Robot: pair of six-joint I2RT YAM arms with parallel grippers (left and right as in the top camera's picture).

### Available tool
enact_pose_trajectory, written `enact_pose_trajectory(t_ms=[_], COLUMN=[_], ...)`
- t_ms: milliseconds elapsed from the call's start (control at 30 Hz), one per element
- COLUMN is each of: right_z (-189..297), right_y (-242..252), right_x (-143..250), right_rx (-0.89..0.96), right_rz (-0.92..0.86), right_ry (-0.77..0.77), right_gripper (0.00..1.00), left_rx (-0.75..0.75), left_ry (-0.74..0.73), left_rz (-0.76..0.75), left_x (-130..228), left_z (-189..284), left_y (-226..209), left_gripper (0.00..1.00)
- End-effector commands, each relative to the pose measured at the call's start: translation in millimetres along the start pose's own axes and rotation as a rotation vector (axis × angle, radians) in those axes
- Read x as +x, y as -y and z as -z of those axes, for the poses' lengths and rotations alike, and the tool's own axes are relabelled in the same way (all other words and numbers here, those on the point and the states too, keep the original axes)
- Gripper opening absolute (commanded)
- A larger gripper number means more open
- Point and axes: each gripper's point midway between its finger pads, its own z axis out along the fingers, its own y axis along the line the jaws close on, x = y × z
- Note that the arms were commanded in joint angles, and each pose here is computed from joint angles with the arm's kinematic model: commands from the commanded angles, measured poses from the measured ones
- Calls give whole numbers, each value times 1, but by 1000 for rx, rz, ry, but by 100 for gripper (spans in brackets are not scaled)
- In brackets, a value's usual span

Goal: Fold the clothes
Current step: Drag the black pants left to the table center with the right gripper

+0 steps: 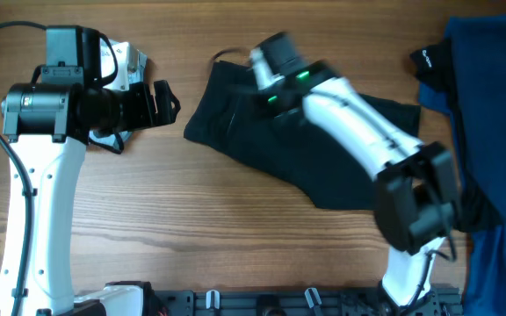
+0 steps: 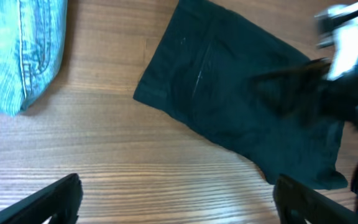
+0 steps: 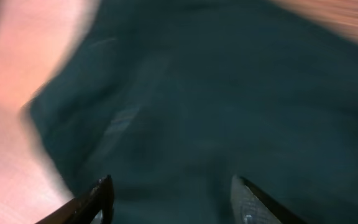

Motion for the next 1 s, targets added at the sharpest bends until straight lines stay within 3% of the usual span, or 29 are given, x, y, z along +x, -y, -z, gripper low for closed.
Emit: enact_pose_trajectory(t_ms=[0,100,200,267,333,433,500,533,567,667,767,867,967], right_z=[30,31,12,-3,-19,-43,-59,-69,-82,-95,-85,-48,-3], right_y=[87,143,170,173,179,187,189,186,177,156,141,134,126], right_x=[-11,8,42,63,84,96,93,85,66,20,-9,-31,-42], right_rx=[31,33,62,77,125,150,134,92,-8,-201,-305,-411,-456], right_rz=[-274,-427,-549,-609,-724,-825,-862,-867,-845,-730,-590,-505,-414], right_ry=[18,-51,-149,-209,-252,-256,-234,-211,-156,-12,77,126,174], right_gripper=[71,68,25,12,9,6,5,5,5,8,15,29,35], left_rx=[17,17,16,16,16,19,29,40,58,84,107,114,116], left_ry=[28,29,22,24,26,39,51,52,47,27,-2,-21,-9], left_rz=[-17,-17,-15,-15,-16,-20,-24,-25,-25,-22,-25,-33,-18], left_x=[-8,-10,-11,-11,-12,-15,-19,-20,-22,-29,-40,-56,-73], left_z=[4,1,-2,-2,-2,-2,-3,-5,-8,-25,-58,-111,-162], left_y=[6,6,5,5,5,6,7,9,12,14,15,14,7], left_gripper=[76,73,41,33,30,29,40,51,54,56,56,60,60])
